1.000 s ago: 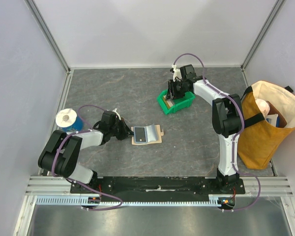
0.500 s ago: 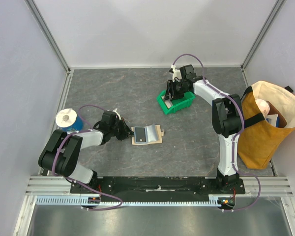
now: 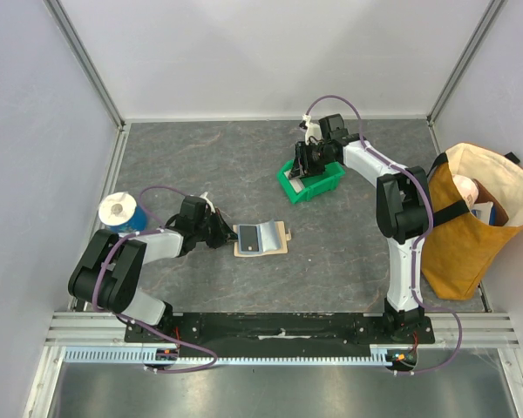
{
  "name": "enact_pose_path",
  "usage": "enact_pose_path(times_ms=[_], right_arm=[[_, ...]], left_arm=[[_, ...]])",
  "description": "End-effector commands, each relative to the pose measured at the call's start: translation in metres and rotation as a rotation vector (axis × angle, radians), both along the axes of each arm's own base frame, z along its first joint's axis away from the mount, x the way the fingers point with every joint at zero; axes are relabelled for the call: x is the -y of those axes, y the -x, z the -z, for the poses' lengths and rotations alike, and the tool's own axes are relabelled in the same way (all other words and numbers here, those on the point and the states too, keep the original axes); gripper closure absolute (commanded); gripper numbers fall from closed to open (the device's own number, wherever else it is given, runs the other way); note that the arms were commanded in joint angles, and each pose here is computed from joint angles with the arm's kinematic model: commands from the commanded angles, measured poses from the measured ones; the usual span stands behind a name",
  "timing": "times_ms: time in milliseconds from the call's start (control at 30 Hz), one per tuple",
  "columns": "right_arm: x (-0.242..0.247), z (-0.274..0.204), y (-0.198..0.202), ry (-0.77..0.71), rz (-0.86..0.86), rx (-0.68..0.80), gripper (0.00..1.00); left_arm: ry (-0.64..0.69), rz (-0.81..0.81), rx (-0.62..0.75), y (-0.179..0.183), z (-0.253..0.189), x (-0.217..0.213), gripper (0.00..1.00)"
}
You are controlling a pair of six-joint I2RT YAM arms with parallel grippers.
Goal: Put the credit cards into the card holder
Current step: Pick up the credit card from the storage box.
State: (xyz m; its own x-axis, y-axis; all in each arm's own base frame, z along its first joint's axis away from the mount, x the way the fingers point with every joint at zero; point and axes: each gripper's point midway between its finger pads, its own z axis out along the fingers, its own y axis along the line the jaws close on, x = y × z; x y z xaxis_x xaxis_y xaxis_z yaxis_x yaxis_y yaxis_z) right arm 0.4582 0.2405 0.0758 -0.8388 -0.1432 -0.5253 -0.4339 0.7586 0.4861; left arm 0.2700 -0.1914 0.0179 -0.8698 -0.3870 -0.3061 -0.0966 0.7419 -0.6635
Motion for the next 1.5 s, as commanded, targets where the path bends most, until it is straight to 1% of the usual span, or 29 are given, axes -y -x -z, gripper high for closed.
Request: enact_pose_path(times_ms=[0,300,400,467,567,767,900,1100,1333,1467], right_arm=[[-0.008,-0.041,-0.003,-0.057,-0.032,0.063,0.54],[-0.007,-0.042,-0.003,-0.05,-0.03,0.067,0.59],[-0.008,-0.045,-0.002,-0.056,-0.037,0.068,0.63],[-0.008,-0.048,-0.002,-0.06,-0.039,0.072,0.67],[-0.008,-0.048,-0.002,-0.061,-0.041,0.07,0.7],[-0.006,-0.048,-0.001,-0.052,-0.038,0.073,0.71],[-0.006,-0.051,-0.003,-0.053,-0.037,0.083,0.75],[-0.002,-0.056,-0.01,-0.041,-0.012,0.1,0.83],[0.013,-0.034,-0.018,0.057,0.051,0.089,0.9],[0.022,-0.017,-0.021,0.174,0.077,0.108,0.95]], left_arm=[[0.004,0.033,0.052,-0.01,-0.008,0.004,0.98],[0.005,0.034,0.05,-0.01,-0.007,0.004,0.98],[0.006,0.036,0.053,-0.01,-0.008,0.005,0.98],[0.005,0.036,0.05,-0.009,-0.008,0.004,0.98],[0.008,0.033,0.051,-0.01,-0.008,0.005,0.98],[0.009,0.036,0.048,-0.009,-0.007,0.005,0.98],[0.009,0.038,0.05,-0.009,-0.007,0.005,0.98],[0.01,0.036,0.051,-0.009,-0.007,0.005,0.98],[0.01,0.039,0.048,-0.008,-0.006,0.005,0.98],[0.01,0.041,0.049,-0.008,-0.006,0.005,0.98]])
